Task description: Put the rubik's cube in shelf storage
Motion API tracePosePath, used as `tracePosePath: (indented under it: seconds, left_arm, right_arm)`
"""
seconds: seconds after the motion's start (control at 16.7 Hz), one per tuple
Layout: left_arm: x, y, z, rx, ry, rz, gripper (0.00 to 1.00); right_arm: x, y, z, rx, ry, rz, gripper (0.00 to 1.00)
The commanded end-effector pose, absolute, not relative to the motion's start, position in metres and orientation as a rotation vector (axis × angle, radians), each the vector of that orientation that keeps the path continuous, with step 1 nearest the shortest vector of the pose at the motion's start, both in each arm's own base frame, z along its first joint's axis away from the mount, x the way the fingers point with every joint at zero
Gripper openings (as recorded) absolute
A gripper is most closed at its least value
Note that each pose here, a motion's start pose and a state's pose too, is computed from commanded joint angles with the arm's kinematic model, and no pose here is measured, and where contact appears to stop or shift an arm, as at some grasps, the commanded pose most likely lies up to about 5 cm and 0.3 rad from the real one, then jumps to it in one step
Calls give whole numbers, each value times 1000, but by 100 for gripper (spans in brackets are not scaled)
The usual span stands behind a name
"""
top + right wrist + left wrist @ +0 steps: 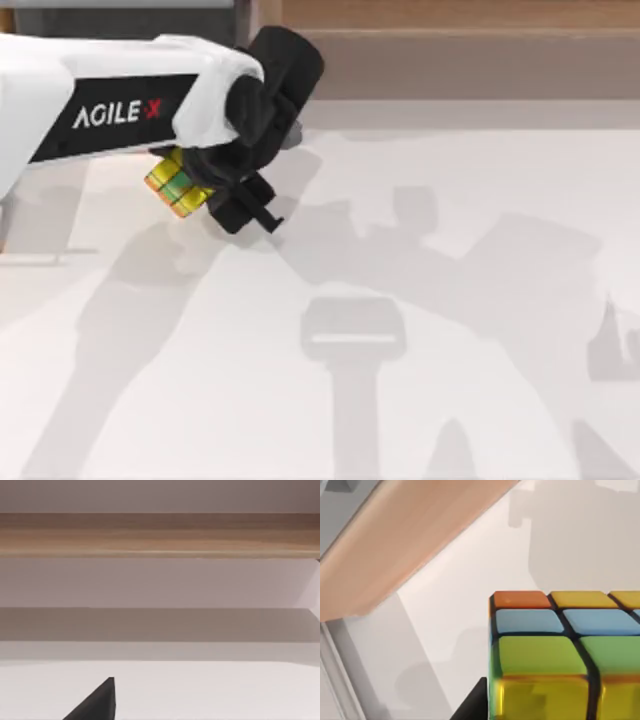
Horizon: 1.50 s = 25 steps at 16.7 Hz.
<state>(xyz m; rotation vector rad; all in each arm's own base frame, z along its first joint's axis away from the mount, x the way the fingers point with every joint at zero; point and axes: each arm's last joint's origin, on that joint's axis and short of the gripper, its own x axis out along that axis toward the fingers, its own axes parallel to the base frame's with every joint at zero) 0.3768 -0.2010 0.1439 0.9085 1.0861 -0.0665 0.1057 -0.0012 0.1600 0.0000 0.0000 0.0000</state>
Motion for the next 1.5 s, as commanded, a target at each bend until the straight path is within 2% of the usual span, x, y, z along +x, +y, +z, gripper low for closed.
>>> tracePosePath:
  seconds: [0.42,0.9,1.14,1.5]
  left_arm:
    - [365,-301,119,670,555,-77,0]
    - [356,-361,145,198,65,-49,0]
    - [359,-364,160,34,-68,-17,0]
    - [360,-364,163,3,-93,-9,0]
  right_arm:
    - [106,-1,160,0,0,0,100]
    - [106,-1,160,0,0,0,100]
    - [106,-1,160,0,0,0,100]
    - [106,-1,160,0,0,0,100]
